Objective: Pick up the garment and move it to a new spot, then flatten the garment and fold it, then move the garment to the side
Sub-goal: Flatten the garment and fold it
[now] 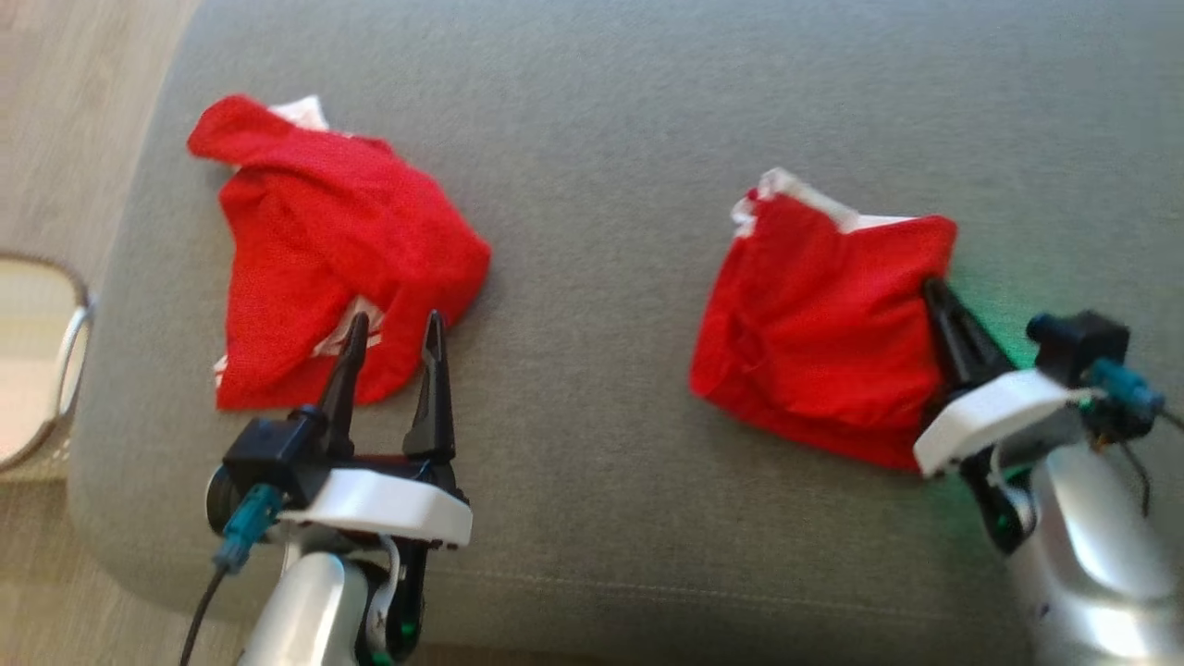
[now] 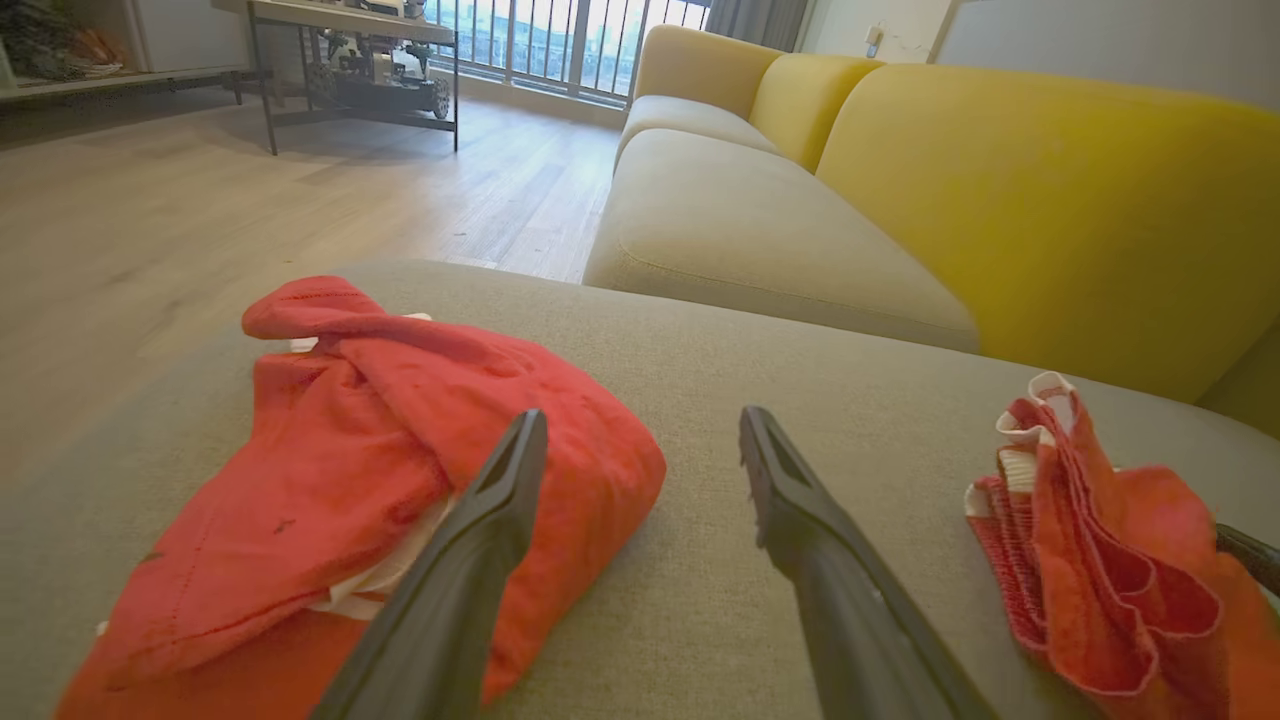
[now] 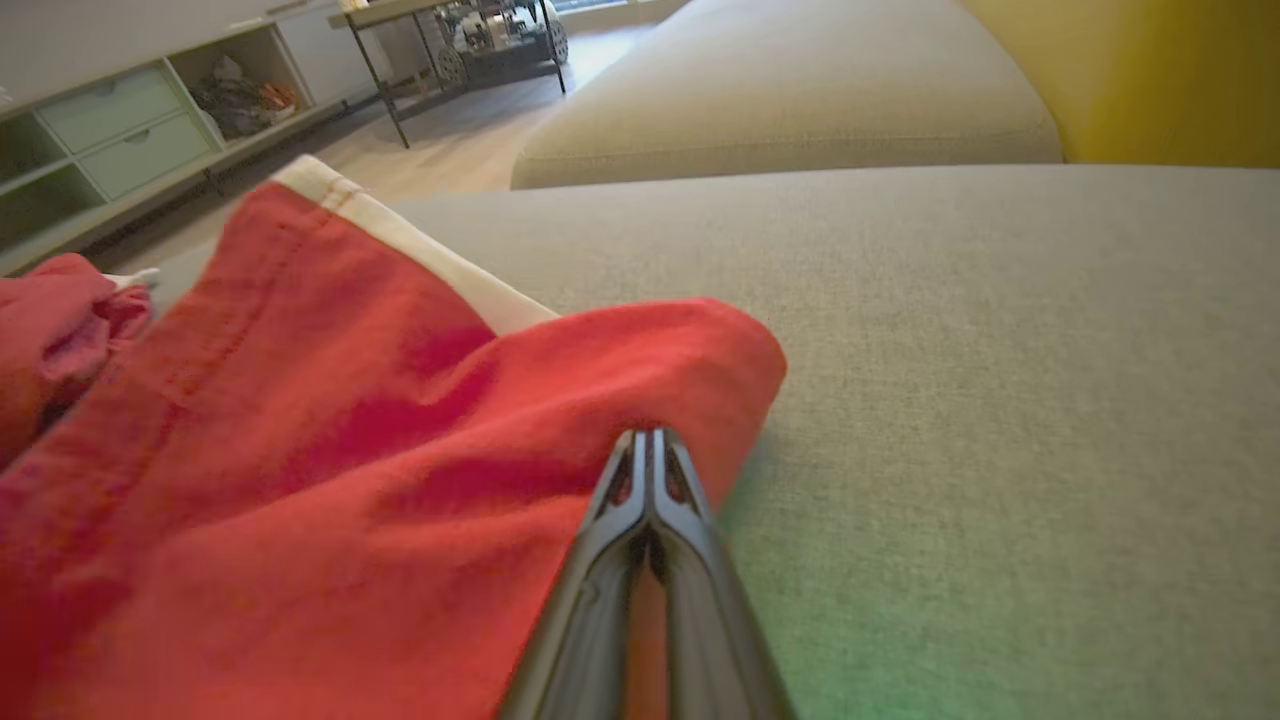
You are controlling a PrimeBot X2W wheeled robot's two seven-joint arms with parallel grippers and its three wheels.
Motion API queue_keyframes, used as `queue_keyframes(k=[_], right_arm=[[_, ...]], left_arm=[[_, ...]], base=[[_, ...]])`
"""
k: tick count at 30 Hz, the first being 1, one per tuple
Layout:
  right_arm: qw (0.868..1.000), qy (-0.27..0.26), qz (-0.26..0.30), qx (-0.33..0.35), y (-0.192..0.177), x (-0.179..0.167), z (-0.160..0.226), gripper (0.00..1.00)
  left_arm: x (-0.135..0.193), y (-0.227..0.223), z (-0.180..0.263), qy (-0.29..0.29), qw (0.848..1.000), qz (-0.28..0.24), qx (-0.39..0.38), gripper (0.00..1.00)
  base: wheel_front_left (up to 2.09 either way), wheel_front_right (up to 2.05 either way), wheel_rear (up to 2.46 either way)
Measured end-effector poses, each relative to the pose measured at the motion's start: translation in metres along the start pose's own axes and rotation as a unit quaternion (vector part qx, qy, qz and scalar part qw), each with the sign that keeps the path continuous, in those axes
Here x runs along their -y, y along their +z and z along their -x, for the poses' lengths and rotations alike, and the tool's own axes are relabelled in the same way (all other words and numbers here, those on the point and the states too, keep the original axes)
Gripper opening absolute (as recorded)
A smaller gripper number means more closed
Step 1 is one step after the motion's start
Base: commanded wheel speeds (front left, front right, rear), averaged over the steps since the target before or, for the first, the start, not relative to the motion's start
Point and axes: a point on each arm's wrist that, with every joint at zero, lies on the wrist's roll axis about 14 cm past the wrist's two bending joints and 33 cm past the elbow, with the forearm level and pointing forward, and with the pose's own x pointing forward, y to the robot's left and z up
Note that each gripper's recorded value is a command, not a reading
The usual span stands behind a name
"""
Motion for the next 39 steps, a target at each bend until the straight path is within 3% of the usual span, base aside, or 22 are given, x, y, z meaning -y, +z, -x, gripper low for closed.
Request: queue_keyframes(k=[10, 18, 26, 33, 39], right_arm=[[0.999, 0.022, 0.010, -0.044, -0.019, -0.007, -0.050, 0.00], [0.996, 0.080, 0.008, 0.045, 0.037, -0.054, -0.060, 0.00], [0.993, 0.115, 0.020, -0.036, -0.016, -0.082, -0.054, 0.00], [0.986, 0.155, 0.035, -0.051, -0.025, -0.110, -0.071, 0.00], [0.983, 0.181, 0.022, 0.010, 0.011, -0.130, -0.065, 0.00]], left_arm=[[-0.021, -0.003, -0.002, 0.036, 0.999, -0.007, -0.007, 1.00], [-0.017, 0.001, -0.002, 0.033, 0.999, 0.001, 0.000, 1.00], [-0.019, 0.000, 0.001, 0.037, 0.999, 0.003, -0.004, 1.00], [-0.030, -0.006, 0.004, 0.055, 0.998, -0.003, -0.014, 1.00], [-0.028, -0.004, 0.006, 0.056, 0.998, 0.002, -0.012, 1.00]], base=[[0.00, 0.00, 0.00], [0.00, 0.00, 0.00], [0.00, 0.00, 0.00], [0.00, 0.00, 0.00], [0.00, 0.00, 0.00]])
